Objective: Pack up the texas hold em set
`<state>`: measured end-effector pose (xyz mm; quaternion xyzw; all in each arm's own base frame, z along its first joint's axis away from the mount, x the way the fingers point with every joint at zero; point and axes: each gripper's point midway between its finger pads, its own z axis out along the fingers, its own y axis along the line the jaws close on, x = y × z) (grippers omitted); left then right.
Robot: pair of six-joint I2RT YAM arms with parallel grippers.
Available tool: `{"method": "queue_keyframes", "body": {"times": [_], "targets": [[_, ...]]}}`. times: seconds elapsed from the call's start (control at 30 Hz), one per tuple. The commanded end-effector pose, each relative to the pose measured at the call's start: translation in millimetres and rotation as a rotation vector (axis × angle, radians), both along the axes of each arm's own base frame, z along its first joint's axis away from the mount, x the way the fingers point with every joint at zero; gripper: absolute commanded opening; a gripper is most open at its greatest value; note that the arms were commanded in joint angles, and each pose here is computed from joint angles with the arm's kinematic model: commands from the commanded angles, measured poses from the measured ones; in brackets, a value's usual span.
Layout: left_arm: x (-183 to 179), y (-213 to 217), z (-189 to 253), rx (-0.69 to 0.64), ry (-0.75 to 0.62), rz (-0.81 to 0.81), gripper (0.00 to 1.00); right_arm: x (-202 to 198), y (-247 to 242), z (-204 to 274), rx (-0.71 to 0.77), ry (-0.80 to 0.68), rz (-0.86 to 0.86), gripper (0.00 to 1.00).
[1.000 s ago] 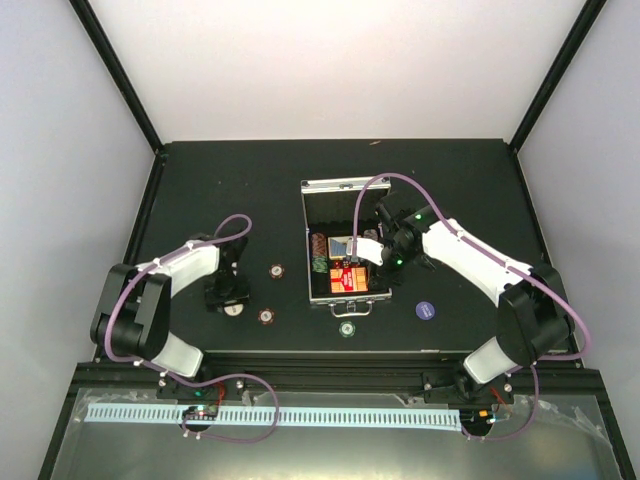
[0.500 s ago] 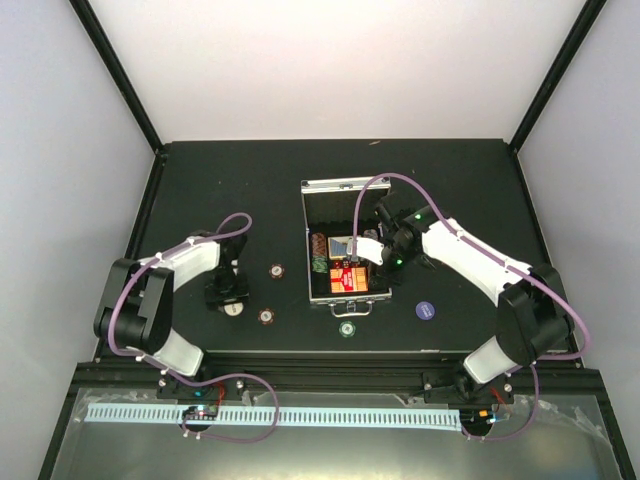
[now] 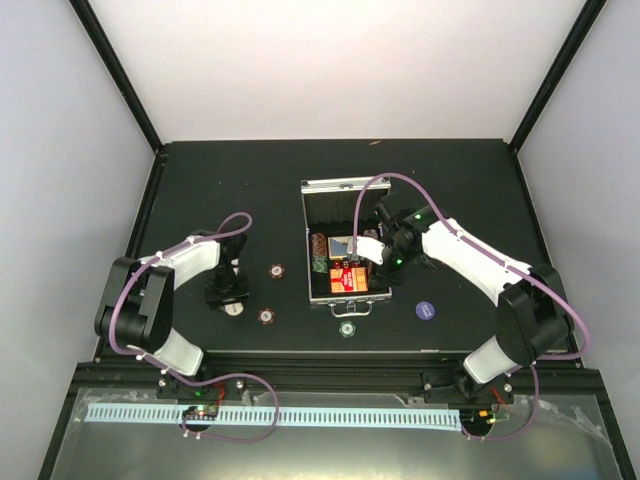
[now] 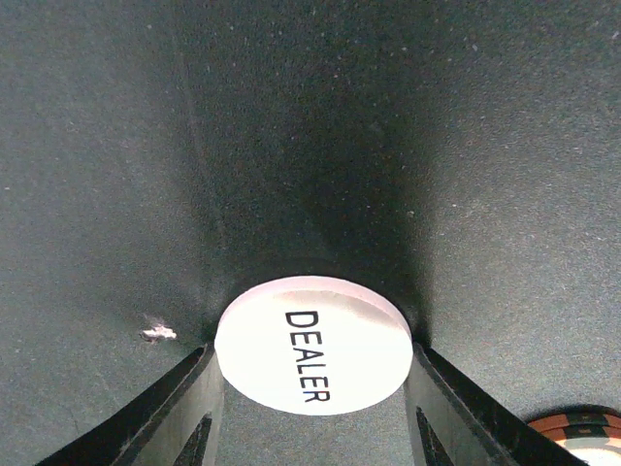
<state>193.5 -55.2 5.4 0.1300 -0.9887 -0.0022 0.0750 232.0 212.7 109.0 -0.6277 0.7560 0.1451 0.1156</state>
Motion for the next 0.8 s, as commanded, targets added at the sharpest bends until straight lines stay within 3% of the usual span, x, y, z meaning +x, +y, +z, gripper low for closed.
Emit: {"method": "queue_keyframes", "body": {"times": [0.0, 0.3, 0.47, 0.77], "targets": [[10, -31, -27, -0.149, -0.042, -0.04, 0.47, 7, 1, 7, 0.011, -0.033, -0.024, 0.48], [53, -80, 29, -0.298, -0.276, -0.212, 0.48, 2, -4, 3, 0.0, -0.035, -0.035, 0.48], [69, -129, 57, -0.451, -0.368, -0.355, 0.49, -1, -11, 4, -0.012, -0.047, -0.046, 0.47], [98, -212, 94, -0.605, -0.511, -0.548, 0.49, 0, -30, 3, -0.013, -0.017, -0.128, 0.47]]}}
